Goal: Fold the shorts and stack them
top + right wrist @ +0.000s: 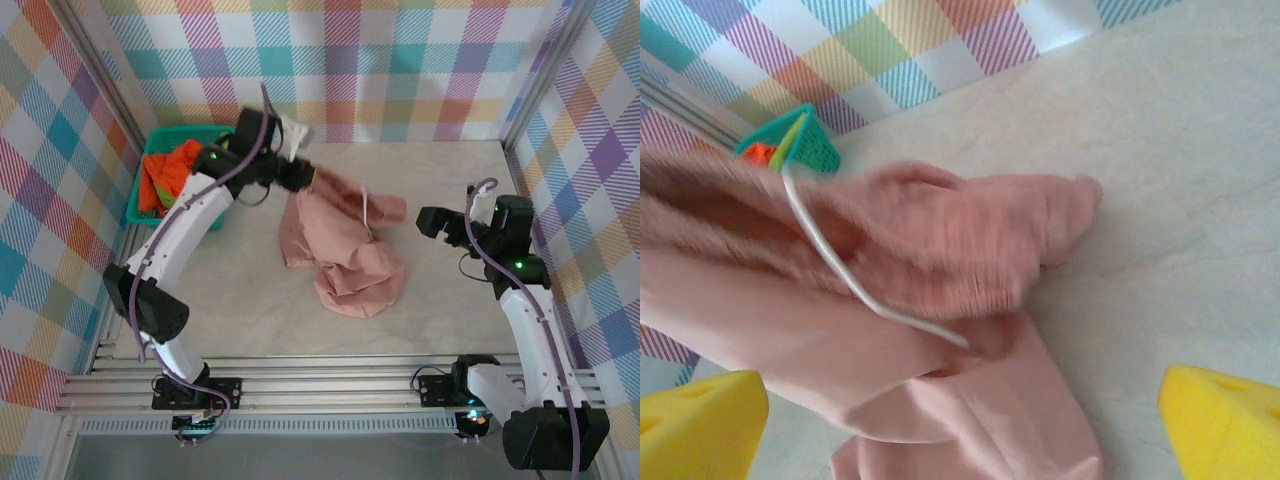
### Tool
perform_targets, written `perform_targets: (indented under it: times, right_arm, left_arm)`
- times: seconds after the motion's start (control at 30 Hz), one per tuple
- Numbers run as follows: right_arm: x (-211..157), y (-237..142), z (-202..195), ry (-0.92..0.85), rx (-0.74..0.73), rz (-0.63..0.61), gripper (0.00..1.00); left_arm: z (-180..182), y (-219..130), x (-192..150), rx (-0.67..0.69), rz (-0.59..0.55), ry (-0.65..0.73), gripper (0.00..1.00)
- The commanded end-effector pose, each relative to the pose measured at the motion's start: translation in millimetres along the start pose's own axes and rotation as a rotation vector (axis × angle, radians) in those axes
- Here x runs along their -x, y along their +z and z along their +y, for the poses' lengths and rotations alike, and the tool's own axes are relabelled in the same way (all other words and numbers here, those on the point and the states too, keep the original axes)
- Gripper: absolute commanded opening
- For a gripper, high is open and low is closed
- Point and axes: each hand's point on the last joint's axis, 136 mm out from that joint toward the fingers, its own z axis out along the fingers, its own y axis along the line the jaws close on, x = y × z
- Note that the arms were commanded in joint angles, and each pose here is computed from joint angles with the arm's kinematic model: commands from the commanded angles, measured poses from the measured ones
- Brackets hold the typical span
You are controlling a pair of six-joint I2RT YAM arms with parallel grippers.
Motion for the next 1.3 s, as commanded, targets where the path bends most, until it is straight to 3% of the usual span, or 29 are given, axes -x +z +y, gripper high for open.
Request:
perform_targets:
  times: [0.0, 0.23, 0.47, 0.67, 0.87, 1.13, 1.27]
  right_arm:
    - [-9.4, 8.2, 6.5, -0.06, 0.028, 0.062, 0.99]
    - [-46.7, 52.0, 15.9, -0.348, -0.004, 0.214, 0.96]
    - [-98.6, 90.8, 40.0, -0.646, 0.009, 0.371, 0.91]
    - [-128.4, 120.4, 69.6, -0.721, 0.062, 0.425, 0.84]
    - [-151.5, 154.2, 59.7, -0.781, -0.041, 0.509, 0.78]
    - [-174.3, 184.5, 57.2, -0.804, -0.099, 0.596, 0.94]
    - [-184.0, 188.7, 46.4, -0.828, -0.153, 0.622, 0.9]
  left_arm:
    - [22.7, -18.7, -7.7, 0.162, -0.109, 0.094, 0.0]
    - [54.1, -7.0, -58.3, 0.304, -0.057, 0.039, 0.0]
    - [85.8, -5.0, -81.4, 0.459, -0.043, -0.1, 0.0]
    - [96.3, -1.1, -85.1, 0.416, -0.095, -0.279, 0.0]
    - [103.1, 4.2, -87.7, 0.378, -0.12, -0.354, 0.0]
    - [109.3, 3.0, -85.6, 0.354, -0.144, -0.404, 0.0]
    - [110.0, 2.8, -83.4, 0.349, -0.147, -0.409, 0.0]
